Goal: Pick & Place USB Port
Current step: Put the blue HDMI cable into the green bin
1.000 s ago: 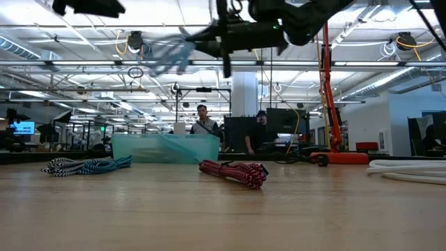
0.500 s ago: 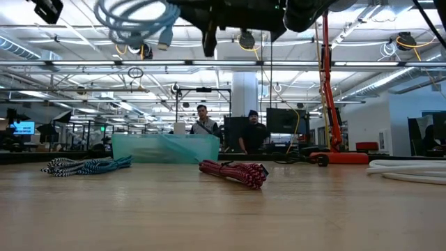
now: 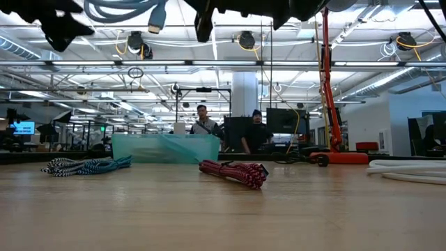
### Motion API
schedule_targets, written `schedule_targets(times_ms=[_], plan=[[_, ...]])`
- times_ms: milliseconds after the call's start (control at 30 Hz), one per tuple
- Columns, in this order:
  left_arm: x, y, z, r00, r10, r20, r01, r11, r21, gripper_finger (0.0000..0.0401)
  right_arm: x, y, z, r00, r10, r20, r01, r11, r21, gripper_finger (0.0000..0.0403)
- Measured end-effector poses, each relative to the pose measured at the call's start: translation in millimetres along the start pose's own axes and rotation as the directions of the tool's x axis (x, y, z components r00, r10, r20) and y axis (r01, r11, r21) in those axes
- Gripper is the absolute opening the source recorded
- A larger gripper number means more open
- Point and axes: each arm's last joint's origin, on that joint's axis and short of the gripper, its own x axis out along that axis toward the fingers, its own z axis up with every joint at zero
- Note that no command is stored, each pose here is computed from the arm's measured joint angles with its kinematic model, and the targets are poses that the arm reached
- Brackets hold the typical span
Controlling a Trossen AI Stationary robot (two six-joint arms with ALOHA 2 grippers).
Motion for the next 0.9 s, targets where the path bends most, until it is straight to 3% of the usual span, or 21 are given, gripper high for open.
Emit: schedule_targets(times_ms=[100, 200, 367, 533, 600, 700, 900], plan=[[12.6, -0.3, -2.9, 0.991, 0.13, -0.031, -0.128, 0.99, 0.054, 0.0271, 3.0, 6.4, -4.0, 1.0, 0.013, -0.018, -0.014, 1.0, -0.019, 0.0029], [23.9, -4.5, -3.0, 0.988, 0.146, -0.052, -0.148, 0.988, -0.035, 0.0304, 6.2, 13.3, -10.3, 0.998, 0.022, -0.055, -0.023, 0.999, -0.023, 0.0031], [35.8, -20.0, 4.1, 0.99, -0.116, -0.075, 0.114, 0.993, -0.036, 0.0326, 9.0, 22.5, -13.1, 0.997, 0.045, -0.061, -0.047, 0.998, -0.034, 0.0033], [34.2, -34.7, 12.8, 0.924, -0.38, -0.044, 0.382, 0.923, 0.04, 0.0328, 7.2, 45.5, -7.5, 0.994, 0.092, -0.054, -0.096, 0.992, -0.082, 0.0029], [32.4, -39.1, 15.4, 0.903, -0.429, -0.018, 0.428, 0.9, 0.084, 0.0328, 5.5, 56.1, -4.9, 0.994, 0.101, -0.052, -0.106, 0.988, -0.111, 0.0031], [31.0, -44.7, 19.4, 0.885, -0.464, 0.029, 0.457, 0.879, 0.135, 0.0329, 3.5, 67.2, -2.0, 1.0, 0.015, -0.021, -0.018, 0.985, -0.172, 0.0034], [41.3, -53.8, 26.1, 0.876, -0.471, 0.106, 0.447, 0.874, 0.191, 0.0329, 1.1, 76.0, 0.0, 0.996, -0.093, 0.011, 0.093, 0.968, -0.233, 0.0029]])
